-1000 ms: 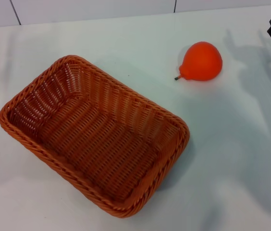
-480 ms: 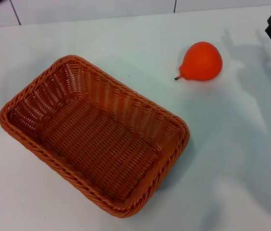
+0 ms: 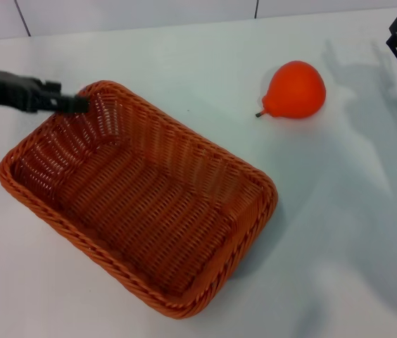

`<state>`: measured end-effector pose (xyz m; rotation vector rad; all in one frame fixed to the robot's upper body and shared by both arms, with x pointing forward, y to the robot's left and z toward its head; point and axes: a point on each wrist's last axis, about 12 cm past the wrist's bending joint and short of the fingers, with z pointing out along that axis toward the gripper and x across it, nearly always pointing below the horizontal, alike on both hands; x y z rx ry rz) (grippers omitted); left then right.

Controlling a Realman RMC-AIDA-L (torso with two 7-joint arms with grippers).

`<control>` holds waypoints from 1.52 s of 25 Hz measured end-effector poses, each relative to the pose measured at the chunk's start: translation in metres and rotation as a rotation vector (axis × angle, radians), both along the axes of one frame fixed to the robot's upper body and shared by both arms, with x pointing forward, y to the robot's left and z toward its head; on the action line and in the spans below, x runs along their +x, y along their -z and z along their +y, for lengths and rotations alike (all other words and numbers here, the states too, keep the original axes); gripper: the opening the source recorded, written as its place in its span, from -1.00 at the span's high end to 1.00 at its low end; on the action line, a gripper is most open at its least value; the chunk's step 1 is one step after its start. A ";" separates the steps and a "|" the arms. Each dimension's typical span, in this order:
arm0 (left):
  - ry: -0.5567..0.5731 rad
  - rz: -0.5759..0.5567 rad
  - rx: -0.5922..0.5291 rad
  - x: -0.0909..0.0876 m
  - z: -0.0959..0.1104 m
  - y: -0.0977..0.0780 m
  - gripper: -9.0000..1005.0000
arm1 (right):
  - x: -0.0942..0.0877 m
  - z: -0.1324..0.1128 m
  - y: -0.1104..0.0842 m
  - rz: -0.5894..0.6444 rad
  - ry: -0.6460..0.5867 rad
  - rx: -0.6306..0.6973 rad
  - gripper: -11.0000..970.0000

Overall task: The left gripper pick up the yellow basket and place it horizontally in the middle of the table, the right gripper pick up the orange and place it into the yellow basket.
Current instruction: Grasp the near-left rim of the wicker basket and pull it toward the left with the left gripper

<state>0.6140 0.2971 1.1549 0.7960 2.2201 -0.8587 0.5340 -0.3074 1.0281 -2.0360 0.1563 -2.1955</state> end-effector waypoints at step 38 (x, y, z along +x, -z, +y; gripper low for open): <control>0.098 -0.039 0.427 0.002 -0.029 0.011 -0.70 | -0.007 0.001 0.006 0.023 -0.011 0.017 -0.87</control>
